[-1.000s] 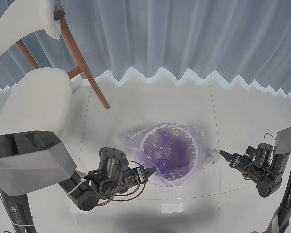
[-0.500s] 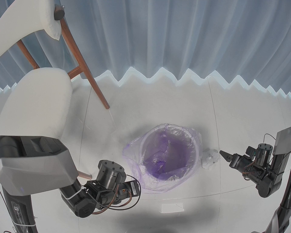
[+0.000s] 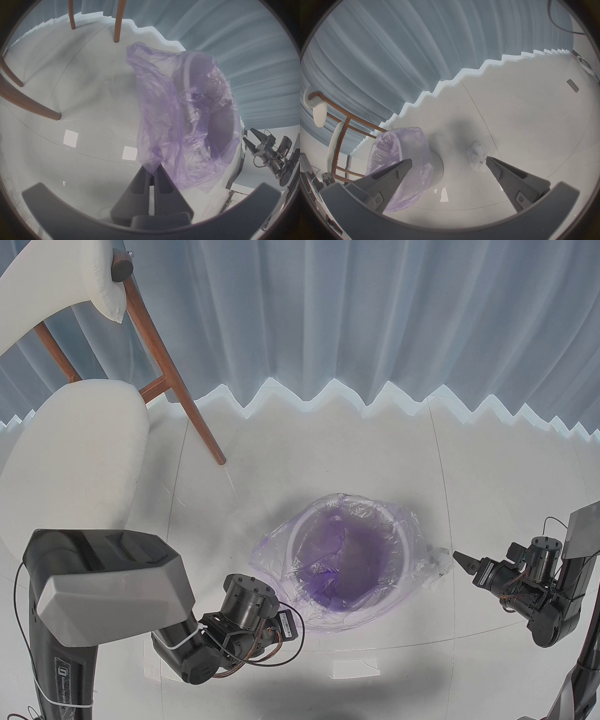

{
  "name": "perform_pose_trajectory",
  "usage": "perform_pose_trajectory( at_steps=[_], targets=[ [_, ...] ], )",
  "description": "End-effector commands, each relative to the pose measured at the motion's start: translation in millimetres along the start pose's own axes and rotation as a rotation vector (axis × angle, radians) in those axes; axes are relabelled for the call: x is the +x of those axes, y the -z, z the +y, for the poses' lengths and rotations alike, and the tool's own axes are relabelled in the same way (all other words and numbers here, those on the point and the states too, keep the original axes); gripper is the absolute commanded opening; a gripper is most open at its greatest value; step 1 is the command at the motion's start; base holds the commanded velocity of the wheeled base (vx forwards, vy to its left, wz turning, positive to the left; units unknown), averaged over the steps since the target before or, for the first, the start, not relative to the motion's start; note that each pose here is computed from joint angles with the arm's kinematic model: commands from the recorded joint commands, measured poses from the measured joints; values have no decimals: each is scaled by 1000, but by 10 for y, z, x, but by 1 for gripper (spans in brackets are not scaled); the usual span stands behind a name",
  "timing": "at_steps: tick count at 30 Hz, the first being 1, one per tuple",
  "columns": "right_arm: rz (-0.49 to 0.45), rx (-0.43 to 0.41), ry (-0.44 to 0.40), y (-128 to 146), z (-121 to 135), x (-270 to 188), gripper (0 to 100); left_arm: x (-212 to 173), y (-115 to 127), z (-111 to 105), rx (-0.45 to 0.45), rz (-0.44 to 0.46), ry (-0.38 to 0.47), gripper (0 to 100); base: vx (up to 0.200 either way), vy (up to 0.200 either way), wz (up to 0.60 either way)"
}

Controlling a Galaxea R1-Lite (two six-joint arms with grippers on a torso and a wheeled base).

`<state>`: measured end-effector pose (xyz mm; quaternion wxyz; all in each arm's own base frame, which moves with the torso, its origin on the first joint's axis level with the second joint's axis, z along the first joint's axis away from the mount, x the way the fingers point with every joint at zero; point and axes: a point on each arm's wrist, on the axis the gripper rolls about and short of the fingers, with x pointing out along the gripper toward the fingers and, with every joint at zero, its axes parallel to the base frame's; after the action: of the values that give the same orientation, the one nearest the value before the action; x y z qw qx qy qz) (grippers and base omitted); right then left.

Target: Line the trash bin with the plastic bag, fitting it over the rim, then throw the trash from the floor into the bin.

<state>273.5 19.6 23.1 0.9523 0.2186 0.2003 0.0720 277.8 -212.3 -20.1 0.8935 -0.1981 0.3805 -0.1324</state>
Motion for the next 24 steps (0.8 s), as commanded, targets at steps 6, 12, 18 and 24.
perform_pose_trajectory(
  at_steps=[6,12,18,24],
  targets=[
    [-11,-2,-5,-4,-2,10,100,85,22,-50,4,-27,-3,100,0,0,0],
    [-66,11,44,-145,-202,54,100,-612,-180,-161,-1,-112,51,100,0,0,0],
    [5,13,174,-220,-711,501,100,-1639,-223,-195,45,-189,179,100,0,0,0],
    [111,26,190,-478,-796,816,100,-2114,-4,58,102,-177,192,100,0,0,0]
  ],
)
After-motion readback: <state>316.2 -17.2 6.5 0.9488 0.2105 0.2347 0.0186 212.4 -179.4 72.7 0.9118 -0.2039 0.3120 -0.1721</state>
